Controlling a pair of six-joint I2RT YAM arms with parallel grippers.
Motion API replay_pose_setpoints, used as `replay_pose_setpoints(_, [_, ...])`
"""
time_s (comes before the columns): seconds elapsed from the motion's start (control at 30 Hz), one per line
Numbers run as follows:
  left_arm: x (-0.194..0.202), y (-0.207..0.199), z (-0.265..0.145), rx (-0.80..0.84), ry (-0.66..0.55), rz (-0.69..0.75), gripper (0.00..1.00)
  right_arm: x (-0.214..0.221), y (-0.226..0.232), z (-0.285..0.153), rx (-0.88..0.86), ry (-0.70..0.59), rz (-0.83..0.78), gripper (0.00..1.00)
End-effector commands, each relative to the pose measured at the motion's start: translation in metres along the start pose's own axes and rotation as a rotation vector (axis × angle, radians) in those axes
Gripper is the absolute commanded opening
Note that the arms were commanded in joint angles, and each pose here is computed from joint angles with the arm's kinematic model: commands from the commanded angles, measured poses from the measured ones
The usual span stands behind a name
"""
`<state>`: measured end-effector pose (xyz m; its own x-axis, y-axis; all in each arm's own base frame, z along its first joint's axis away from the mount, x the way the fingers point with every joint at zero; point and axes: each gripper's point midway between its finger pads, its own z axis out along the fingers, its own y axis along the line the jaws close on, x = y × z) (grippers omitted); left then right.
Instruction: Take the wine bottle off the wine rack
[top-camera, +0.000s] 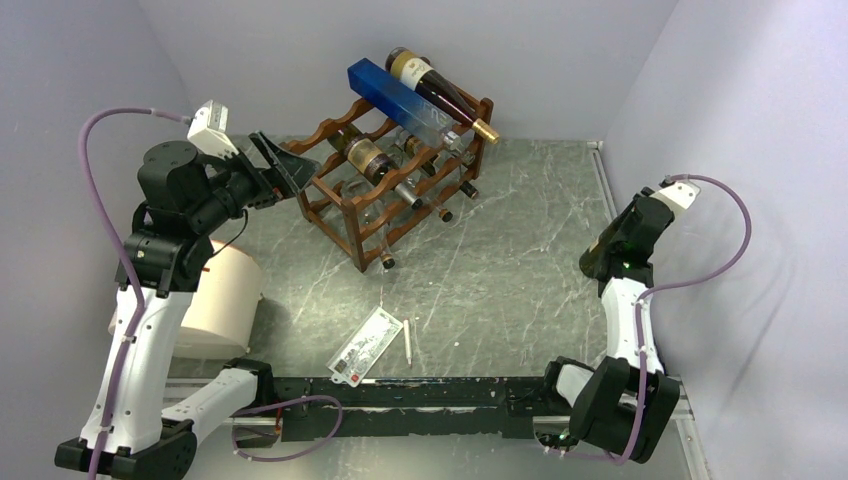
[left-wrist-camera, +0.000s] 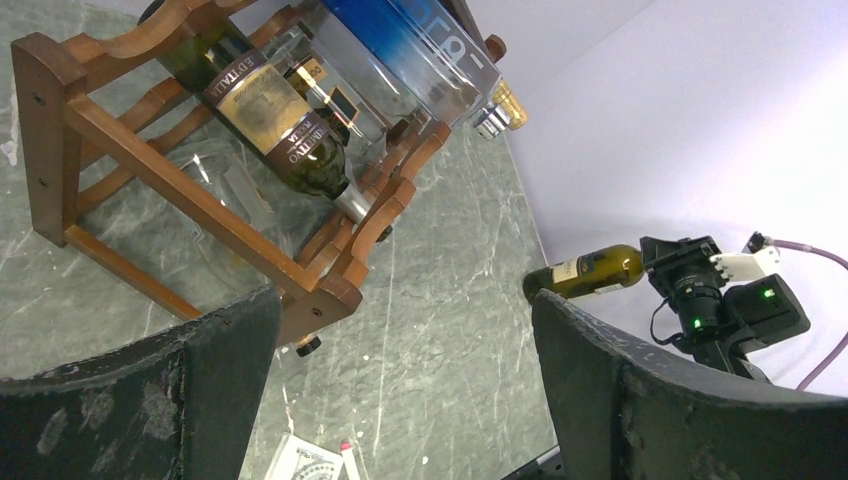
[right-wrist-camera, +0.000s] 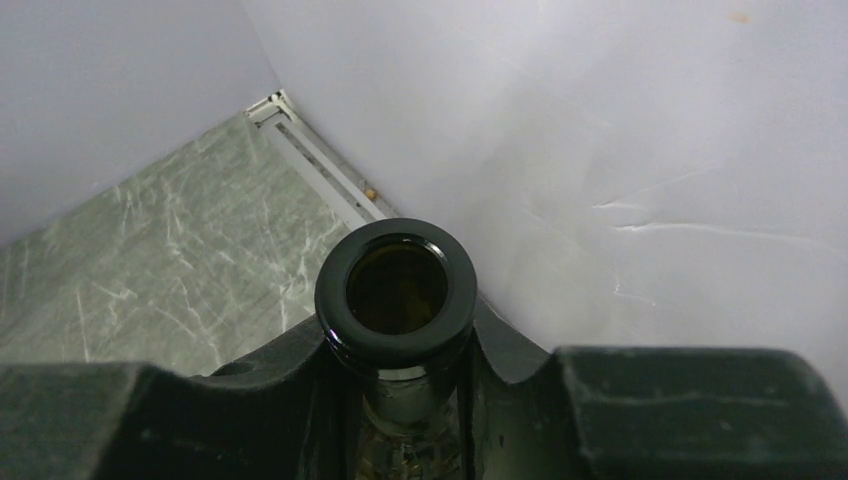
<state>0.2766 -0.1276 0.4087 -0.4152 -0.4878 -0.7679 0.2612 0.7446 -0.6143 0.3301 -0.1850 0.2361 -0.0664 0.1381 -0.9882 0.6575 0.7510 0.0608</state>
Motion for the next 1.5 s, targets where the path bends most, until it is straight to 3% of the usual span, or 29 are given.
replay_pose_setpoints(0.0, [-0.006,-0.009,-0.006,0.041,-0.019,0.023,0.99,-0.015,0.006,0.0,-0.032,-0.022,-0.001,0.17])
replay_pose_setpoints(0.13, [-0.006,-0.013,-0.007,0.054,-0.011,0.017,0.99,-0.013,0.01,-0.001,-0.063,-0.015,-0.001,0.34])
replay_pose_setpoints(0.63, [0.006,-0.016,-0.012,0.076,0.04,-0.012,0.99,-0.028,0.017,-0.015,-0.091,-0.042,0.007,0.74])
replay_pose_setpoints(0.7, [0.011,-0.021,-0.009,0.112,0.068,-0.017,0.99,-0.034,0.018,-0.018,-0.082,-0.047,0.011,0.87])
replay_pose_setpoints(0.73, [0.013,-0.024,-0.007,0.131,0.081,-0.023,0.99,-0.037,0.02,-0.02,-0.085,-0.051,0.004,0.98])
replay_pose_setpoints(1.0, [0.021,-0.036,0.011,0.238,0.157,-0.061,0.99,-0.086,0.046,-0.052,-0.133,-0.132,-0.033,1.0])
replay_pose_setpoints(1.27, [0.019,-0.064,0.058,0.381,0.179,-0.161,0.99,-0.12,0.171,-0.142,-0.763,-0.217,-0.022,1.0])
replay_pose_setpoints(1.47, [0.01,-0.035,0.135,0.146,0.117,-0.351,0.99,-0.136,0.196,-0.184,-0.983,-0.175,0.203,1.0])
